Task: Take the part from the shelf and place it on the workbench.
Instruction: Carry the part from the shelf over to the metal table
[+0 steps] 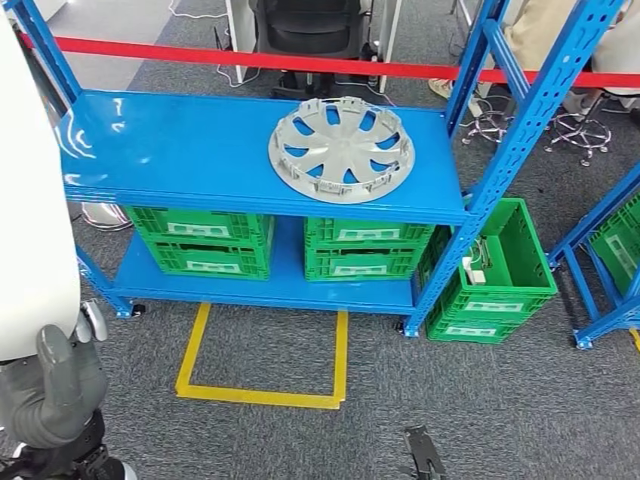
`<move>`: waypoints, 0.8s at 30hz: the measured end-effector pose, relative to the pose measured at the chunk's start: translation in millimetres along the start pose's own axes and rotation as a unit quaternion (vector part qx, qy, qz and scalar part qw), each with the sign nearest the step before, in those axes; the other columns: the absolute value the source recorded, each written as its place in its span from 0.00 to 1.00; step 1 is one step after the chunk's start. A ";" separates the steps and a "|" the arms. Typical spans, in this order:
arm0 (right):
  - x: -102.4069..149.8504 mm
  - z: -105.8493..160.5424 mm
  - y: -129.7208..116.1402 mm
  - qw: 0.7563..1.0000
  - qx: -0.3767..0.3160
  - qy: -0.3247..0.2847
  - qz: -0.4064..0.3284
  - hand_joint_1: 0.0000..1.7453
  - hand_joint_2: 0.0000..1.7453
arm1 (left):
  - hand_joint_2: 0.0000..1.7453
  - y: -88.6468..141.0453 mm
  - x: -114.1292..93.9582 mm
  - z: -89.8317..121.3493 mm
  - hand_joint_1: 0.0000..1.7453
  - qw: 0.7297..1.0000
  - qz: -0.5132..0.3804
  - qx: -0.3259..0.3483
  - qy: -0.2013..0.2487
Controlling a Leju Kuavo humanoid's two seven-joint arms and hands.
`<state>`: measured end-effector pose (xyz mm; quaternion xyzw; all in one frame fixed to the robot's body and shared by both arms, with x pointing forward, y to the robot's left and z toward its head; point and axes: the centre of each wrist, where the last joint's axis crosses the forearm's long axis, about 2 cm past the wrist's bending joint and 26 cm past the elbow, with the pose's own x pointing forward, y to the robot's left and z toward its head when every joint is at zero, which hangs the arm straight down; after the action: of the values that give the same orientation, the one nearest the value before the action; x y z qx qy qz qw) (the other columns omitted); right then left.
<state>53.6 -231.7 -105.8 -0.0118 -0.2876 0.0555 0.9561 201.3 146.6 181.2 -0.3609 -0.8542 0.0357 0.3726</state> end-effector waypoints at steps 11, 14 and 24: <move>1.5 -0.7 0.2 1.000 0.000 -0.002 0.000 0.00 1.00 | 1.00 0.2 0.2 0.2 1.00 1.000 0.015 0.004 0.011; 1.7 -0.7 0.2 1.000 0.000 -0.001 -0.001 0.00 1.00 | 1.00 0.2 0.1 0.2 1.00 1.000 0.015 0.004 0.011; -1.8 1.0 0.7 1.000 0.000 0.004 -0.001 0.00 1.00 | 1.00 -0.3 -0.1 0.0 1.00 1.000 0.015 0.004 0.011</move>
<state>51.6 -231.1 -106.0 -0.0113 -0.2836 0.0543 0.9573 201.3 146.3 181.2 -0.3725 -0.8442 0.0404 0.3832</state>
